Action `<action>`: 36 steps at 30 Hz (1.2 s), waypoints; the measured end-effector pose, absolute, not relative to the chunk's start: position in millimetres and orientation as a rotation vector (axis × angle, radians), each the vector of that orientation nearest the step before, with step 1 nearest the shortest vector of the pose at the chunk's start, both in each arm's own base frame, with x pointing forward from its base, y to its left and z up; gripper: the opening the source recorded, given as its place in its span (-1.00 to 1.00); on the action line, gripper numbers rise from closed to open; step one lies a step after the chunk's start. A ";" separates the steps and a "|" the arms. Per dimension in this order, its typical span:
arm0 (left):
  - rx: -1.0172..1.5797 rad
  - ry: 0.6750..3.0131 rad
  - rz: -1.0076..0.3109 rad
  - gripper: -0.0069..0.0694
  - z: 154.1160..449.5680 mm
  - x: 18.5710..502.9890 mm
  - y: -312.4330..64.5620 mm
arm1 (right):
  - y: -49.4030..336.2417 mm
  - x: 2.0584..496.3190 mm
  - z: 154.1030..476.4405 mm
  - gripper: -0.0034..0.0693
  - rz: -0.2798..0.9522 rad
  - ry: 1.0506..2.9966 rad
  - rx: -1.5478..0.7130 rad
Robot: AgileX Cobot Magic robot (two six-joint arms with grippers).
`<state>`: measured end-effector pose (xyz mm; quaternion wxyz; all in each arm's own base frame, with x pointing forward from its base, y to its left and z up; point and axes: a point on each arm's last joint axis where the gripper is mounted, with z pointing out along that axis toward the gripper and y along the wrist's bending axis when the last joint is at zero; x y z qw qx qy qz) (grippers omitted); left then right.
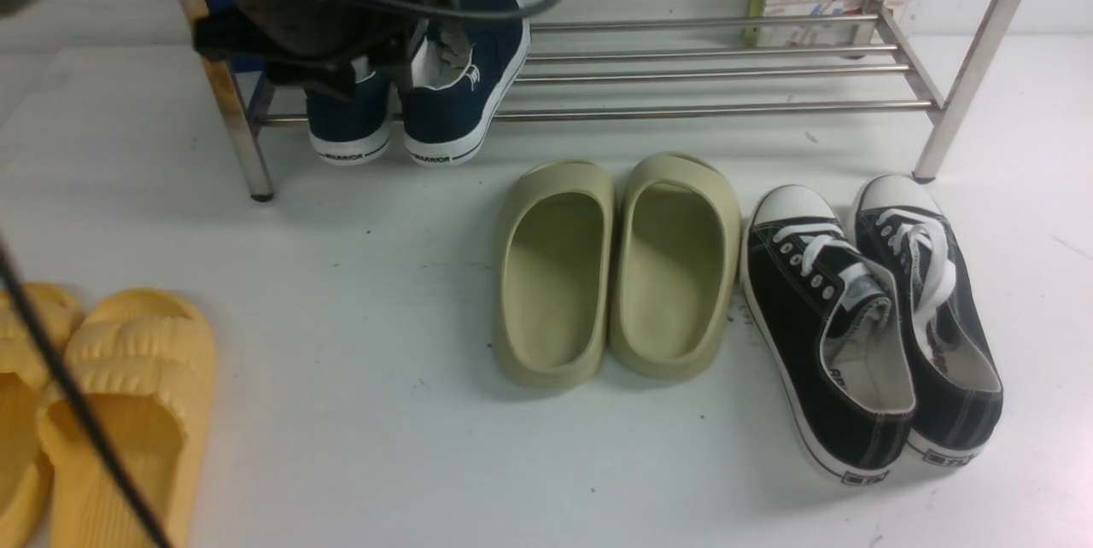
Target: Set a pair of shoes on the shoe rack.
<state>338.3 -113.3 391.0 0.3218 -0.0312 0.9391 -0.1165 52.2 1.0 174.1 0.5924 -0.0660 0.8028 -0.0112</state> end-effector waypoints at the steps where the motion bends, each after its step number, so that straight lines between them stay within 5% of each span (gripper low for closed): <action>1: -0.072 2.441 -0.312 -0.13 406.6 324.0 -108.5 | 1.0 52.2 174.1 -0.23 -0.026 1.867 -0.153; 8: -0.056 2.144 -0.319 -0.83 499.7 191.1 -57.9 | 1.0 52.2 174.1 -0.23 -0.026 1.867 -0.153; 11: -0.072 2.056 -0.288 -0.85 502.0 135.9 -34.8 | 1.0 52.2 174.1 -0.23 -0.026 1.867 -0.153; 16: -0.085 2.014 -0.277 -0.85 466.2 74.5 -12.1 | 1.0 52.2 174.1 -0.23 -0.026 1.867 -0.153; 25: -0.062 1.940 -0.365 -0.85 333.0 17.3 1.7 | 1.0 52.2 174.1 -0.23 -0.026 1.867 -0.153; 36: -0.050 1.791 -0.445 -0.85 309.1 18.3 -2.0 | 1.0 52.2 174.1 -0.23 -0.026 1.867 -0.153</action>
